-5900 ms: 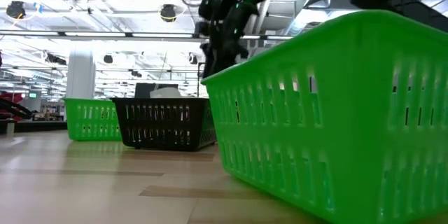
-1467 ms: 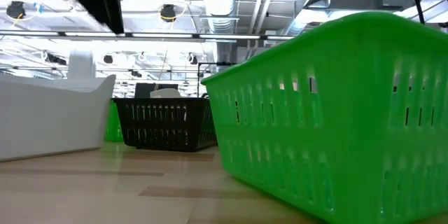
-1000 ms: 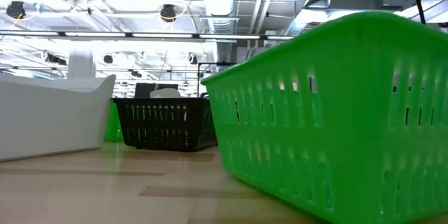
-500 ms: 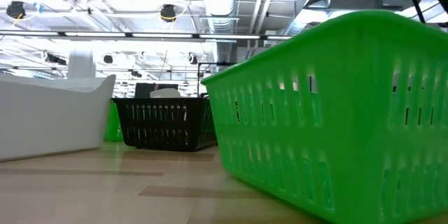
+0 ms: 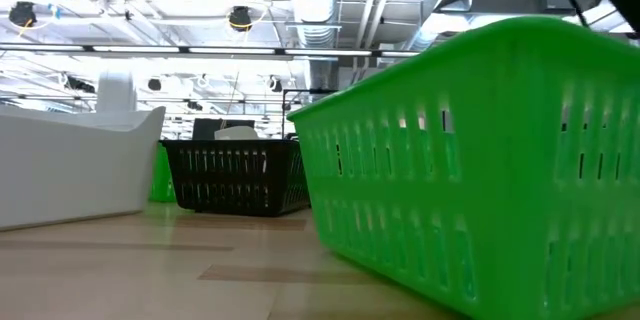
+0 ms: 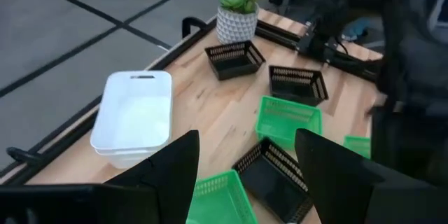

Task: Stack baskets by color
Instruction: Stack the bottom white bin on the stacked white bin

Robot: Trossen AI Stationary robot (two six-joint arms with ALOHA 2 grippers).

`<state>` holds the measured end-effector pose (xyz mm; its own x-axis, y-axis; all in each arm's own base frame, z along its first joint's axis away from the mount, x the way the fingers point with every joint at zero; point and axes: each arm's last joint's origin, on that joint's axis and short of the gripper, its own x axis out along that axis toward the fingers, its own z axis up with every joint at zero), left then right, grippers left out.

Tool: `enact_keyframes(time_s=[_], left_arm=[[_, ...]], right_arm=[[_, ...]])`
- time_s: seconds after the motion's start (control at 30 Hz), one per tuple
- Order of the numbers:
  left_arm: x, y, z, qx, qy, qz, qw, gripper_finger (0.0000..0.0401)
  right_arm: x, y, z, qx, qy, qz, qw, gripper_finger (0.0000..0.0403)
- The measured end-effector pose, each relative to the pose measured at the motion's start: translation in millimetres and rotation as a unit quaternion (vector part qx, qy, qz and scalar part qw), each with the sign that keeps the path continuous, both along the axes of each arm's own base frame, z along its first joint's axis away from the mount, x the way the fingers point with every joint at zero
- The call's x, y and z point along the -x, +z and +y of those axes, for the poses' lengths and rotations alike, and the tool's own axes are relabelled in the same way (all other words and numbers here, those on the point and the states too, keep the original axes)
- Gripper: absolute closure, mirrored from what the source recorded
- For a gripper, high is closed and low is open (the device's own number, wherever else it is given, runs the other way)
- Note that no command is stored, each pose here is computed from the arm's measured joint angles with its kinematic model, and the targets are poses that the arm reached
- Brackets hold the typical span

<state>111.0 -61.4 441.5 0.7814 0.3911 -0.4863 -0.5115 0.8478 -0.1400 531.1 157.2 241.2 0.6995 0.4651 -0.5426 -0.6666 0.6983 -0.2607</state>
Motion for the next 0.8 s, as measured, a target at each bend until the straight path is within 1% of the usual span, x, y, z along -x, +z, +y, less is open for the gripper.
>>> enact_keyframes(time_s=[0.03, 0.1, 0.13, 0.2, 0.3, 0.33, 0.43, 0.5, 0.67, 0.8], left_arm=[[0.5, 0.3, 0.6, -0.001, 0.002, -0.002, 1.000, 0.0177], [2.2, 1.3, 2.2, 0.000, 0.004, -0.008, 1.000, 0.0177], [4.0, 2.0, 3.9, 0.000, 0.005, -0.011, 1.000, 0.0177], [7.1, 3.2, 6.8, 0.001, 0.008, -0.016, 1.000, 0.0177], [12.0, 4.8, 10.9, 0.007, 0.008, -0.023, 1.000, 0.0177], [13.8, 5.4, 12.4, 0.009, 0.008, -0.025, 1.000, 0.0177], [17.5, 6.6, 15.4, 0.014, 0.008, -0.031, 0.999, 0.0177], [18.5, 6.9, 16.2, 0.015, 0.008, -0.032, 0.999, 0.0177], [18.4, 6.8, 16.1, 0.012, 0.006, -0.031, 0.999, 0.0177], [18.3, 6.8, 16.0, 0.012, 0.006, -0.030, 0.999, 0.0177]], right_arm=[[-4.5, -6.3, -1.8, 0.005, 0.001, -0.010, 1.000, 0.0178], [-7.0, -22.9, -5.0, 0.018, 0.003, 0.012, 1.000, 0.0179], [-12.2, -29.7, -6.4, 0.016, 0.002, 0.000, 1.000, 0.0181], [-15.6, -46.1, -9.9, 0.022, 0.000, 0.017, 1.000, 0.0185], [-16.7, -58.2, -15.4, 0.028, -0.002, 0.039, 0.999, 0.0187], [-18.6, -59.9, -15.2, 0.026, -0.002, 0.034, 0.999, 0.0187], [-15.7, -65.3, -17.5, 0.034, 0.002, 0.058, 0.998, 0.0187], [-15.4, -66.3, -17.1, 0.040, 0.007, 0.059, 0.997, 0.0186], [-9.6, -76.0, -17.9, 0.055, 0.012, 0.103, 0.993, 0.0190], [-9.5, -76.2, -18.9, 0.056, 0.006, 0.107, 0.993, 0.0196]])
